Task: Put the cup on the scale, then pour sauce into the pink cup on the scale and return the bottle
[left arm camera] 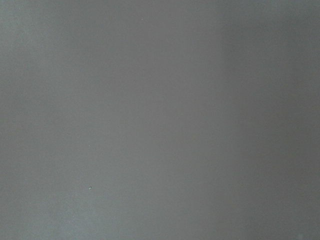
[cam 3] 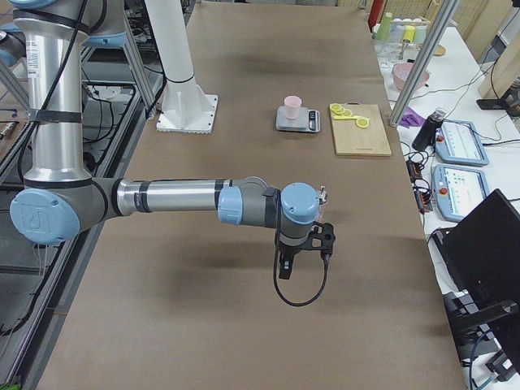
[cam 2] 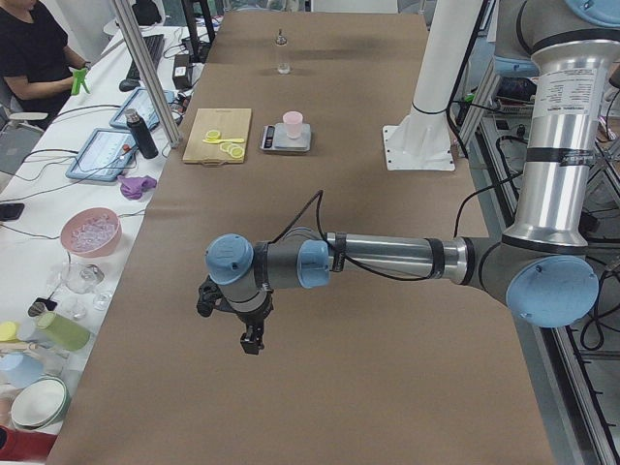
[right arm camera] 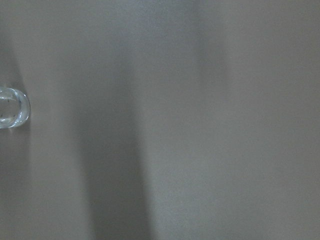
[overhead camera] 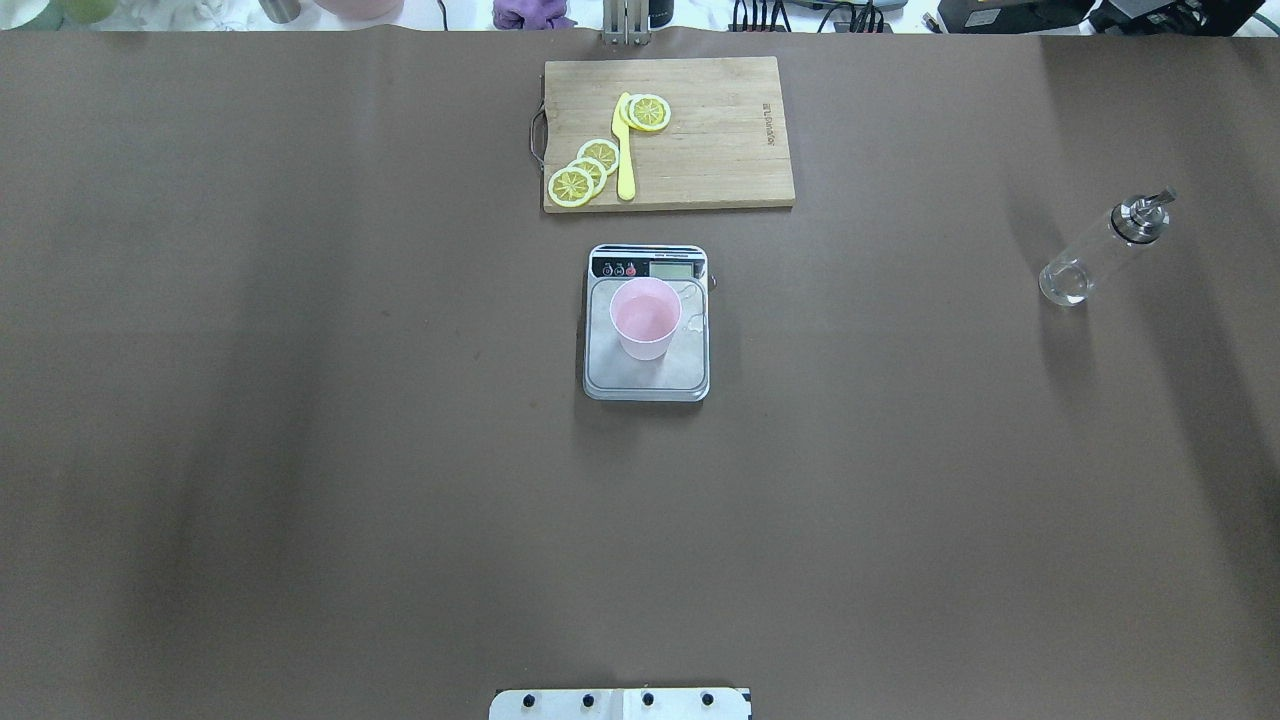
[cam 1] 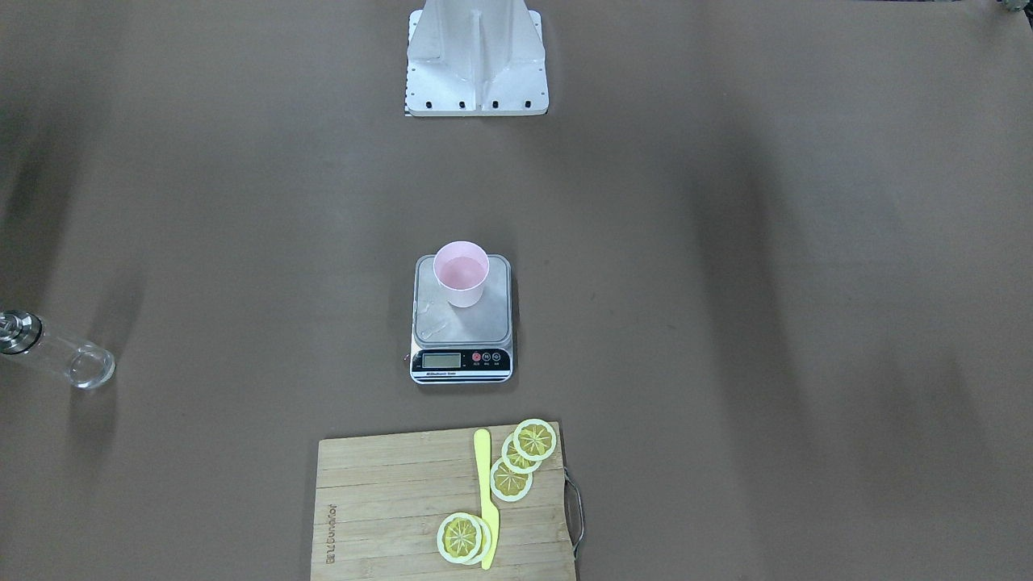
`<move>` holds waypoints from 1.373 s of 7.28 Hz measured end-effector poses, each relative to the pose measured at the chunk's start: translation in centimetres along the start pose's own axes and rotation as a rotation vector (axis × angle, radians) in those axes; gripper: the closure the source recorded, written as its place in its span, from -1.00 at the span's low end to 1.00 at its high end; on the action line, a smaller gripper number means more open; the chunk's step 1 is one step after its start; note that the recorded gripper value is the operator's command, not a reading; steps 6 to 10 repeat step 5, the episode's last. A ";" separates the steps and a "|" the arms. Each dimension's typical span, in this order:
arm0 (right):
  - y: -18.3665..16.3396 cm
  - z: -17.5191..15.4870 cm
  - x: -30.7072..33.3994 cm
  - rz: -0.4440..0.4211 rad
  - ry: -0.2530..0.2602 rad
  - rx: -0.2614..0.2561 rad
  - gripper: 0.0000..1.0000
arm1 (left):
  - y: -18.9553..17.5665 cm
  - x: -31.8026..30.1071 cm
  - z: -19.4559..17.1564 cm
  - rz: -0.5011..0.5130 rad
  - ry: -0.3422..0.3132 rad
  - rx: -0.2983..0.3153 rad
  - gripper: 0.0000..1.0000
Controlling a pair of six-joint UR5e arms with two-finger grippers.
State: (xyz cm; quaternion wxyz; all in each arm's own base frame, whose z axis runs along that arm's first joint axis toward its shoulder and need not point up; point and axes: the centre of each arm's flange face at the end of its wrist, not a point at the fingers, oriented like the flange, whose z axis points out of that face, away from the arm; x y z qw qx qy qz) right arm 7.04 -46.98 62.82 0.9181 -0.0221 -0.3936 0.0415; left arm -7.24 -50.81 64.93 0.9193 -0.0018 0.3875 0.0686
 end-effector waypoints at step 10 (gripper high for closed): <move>-0.2 -0.1 -0.1 -0.002 -0.002 0.002 -1.00 | -0.1 -0.1 0.1 0.000 0.000 -0.002 -0.97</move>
